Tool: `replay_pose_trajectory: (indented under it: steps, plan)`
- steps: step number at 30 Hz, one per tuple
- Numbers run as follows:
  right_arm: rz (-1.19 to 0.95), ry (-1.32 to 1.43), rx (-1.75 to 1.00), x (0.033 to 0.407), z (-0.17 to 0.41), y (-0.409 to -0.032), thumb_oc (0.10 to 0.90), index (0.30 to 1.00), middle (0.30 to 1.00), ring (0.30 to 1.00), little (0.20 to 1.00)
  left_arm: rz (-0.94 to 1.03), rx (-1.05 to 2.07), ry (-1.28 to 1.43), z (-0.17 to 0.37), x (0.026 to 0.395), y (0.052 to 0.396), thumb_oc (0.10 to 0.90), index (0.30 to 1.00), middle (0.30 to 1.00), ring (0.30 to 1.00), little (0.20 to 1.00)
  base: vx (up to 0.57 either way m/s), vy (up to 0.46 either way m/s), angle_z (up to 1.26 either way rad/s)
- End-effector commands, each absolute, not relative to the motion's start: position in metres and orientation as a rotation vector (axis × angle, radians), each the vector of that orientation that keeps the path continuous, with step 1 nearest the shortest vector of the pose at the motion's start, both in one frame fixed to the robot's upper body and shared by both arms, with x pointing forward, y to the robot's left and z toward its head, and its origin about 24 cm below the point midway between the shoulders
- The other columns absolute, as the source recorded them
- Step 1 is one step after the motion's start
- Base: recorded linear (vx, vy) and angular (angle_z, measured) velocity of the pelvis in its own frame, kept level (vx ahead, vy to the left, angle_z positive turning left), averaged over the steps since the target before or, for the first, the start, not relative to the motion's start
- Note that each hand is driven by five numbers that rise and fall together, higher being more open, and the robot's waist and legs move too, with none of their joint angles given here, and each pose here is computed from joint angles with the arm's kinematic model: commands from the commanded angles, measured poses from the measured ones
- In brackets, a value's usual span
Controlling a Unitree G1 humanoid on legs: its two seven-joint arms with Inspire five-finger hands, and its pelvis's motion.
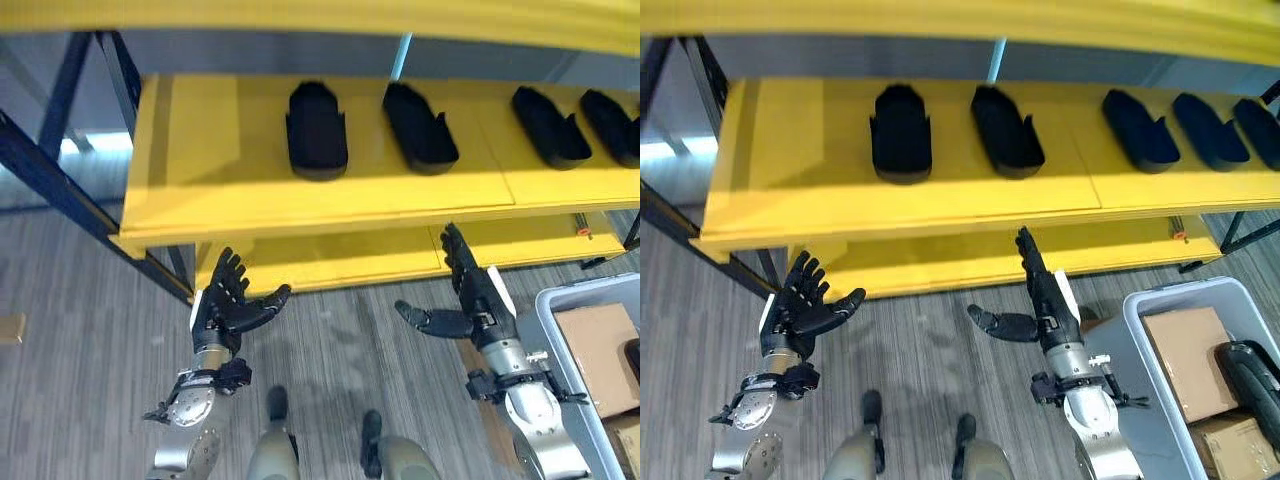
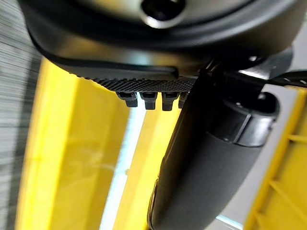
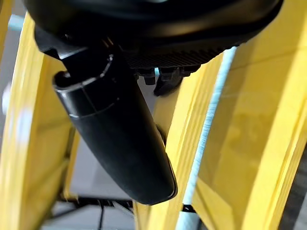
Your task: Move parts from the plastic box to the shelf.
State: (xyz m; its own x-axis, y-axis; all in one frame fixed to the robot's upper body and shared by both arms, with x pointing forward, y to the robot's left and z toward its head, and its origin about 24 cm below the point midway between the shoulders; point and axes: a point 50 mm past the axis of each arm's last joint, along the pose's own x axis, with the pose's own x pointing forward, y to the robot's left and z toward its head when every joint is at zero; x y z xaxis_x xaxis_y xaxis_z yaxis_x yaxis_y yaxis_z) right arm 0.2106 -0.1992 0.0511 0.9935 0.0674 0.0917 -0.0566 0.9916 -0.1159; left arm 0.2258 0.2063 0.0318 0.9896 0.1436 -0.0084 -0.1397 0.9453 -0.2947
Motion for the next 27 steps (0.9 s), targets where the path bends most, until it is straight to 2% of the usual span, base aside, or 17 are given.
replay_pose_trajectory:
  steps: [1,14,27]
  plan:
    - [0.068,-0.356,-0.070,0.222,0.096,-0.201,0.900,1.000,1.000,1.000,1.000,0.064,-0.277,-0.168,0.057,0.235,0.206,0.900,1.000,1.000,1.000,1.000,-0.04,-0.154,-0.12]
    - [0.073,-0.341,-0.082,0.220,0.091,-0.203,0.900,1.000,1.000,1.000,1.000,0.027,-0.309,-0.145,0.048,0.240,0.188,0.900,1.000,1.000,1.000,1.000,-0.06,-0.132,-0.01]
    - [0.095,-0.286,-0.016,0.223,0.080,-0.199,0.900,1.000,1.000,1.000,1.000,0.018,-0.300,-0.179,0.054,0.238,0.190,0.900,1.000,1.000,1.000,1.000,0.03,0.117,-0.28]
